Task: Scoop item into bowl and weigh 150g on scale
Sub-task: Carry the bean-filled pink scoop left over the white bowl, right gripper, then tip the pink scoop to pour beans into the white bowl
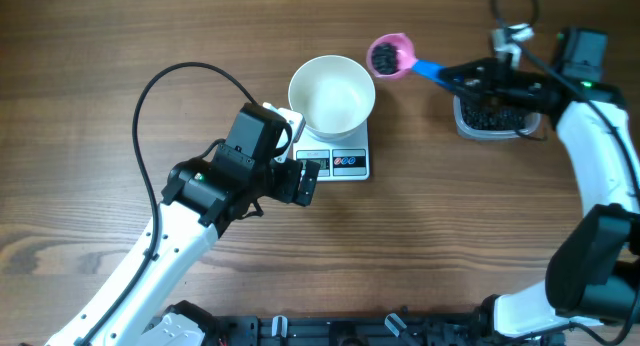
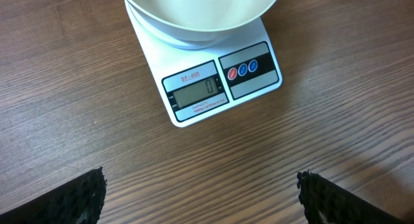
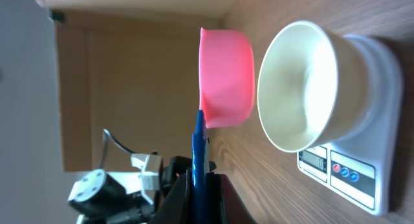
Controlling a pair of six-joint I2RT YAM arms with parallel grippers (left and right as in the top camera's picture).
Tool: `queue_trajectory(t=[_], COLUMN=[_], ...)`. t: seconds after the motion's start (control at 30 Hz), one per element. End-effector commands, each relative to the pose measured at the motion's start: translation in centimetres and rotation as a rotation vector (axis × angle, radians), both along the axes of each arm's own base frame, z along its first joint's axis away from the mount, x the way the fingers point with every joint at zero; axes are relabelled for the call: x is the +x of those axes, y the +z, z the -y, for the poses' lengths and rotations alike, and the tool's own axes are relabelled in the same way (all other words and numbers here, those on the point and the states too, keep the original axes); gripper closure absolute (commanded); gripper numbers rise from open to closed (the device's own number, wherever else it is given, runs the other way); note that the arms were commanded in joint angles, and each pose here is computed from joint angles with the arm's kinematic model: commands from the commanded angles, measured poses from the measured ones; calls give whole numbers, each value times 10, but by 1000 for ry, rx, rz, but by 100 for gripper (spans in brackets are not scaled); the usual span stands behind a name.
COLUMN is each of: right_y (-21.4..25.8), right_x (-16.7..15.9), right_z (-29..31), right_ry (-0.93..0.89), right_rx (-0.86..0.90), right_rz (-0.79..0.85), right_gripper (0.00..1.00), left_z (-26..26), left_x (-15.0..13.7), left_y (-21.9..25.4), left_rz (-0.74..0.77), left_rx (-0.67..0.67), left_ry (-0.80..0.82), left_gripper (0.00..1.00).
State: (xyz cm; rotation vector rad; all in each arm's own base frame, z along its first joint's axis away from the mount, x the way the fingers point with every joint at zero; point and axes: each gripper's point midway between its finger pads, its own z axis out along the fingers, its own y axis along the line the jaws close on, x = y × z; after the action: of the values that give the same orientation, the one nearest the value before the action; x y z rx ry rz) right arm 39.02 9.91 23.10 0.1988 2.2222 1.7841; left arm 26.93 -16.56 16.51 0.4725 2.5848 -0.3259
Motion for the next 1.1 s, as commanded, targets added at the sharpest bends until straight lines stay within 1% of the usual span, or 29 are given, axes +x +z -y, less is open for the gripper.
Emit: queue_trajectory(t=[0.0, 0.1, 0.13, 0.23, 0.4, 0.63, 0.7, 0.87, 0.97, 1.07], right_y=[-18, -31, -37, -40, -32, -27, -24, -10, -10, -14], right_x=[9, 15, 17, 20, 24, 26, 26, 19, 20, 23], right_z=[-30, -48, -54, -65, -79, -84, -84, -93, -91, -86], right_ry=[3, -8, -12, 4, 36, 18, -2, 41, 27, -4], right_rx=[-87, -195, -241, -311, -396, -595, -639, -681, -778, -871], right_rz=[-42, -10, 15, 94, 229, 386, 403, 531, 582, 587], right_gripper=[96, 96, 96, 96, 96, 96, 96, 96, 96, 96], left_z=[2, 2, 2, 2, 2, 2, 2, 2, 2, 2], left_x=[3, 3, 3, 3, 3, 3, 3, 3, 3, 3], left_y=[10, 10, 10, 10, 10, 10, 10, 10, 10, 10], left_rz=[27, 27, 27, 27, 27, 27, 27, 27, 27, 27], left_rx=[-9, -9, -9, -10, -9, -9, -9, -9, -10, -10], left_ry=[-21, -21, -21, -20, -21, -21, -21, -21, -20, -20], left_gripper=[0, 0, 0, 0, 0, 0, 0, 0, 0, 0])
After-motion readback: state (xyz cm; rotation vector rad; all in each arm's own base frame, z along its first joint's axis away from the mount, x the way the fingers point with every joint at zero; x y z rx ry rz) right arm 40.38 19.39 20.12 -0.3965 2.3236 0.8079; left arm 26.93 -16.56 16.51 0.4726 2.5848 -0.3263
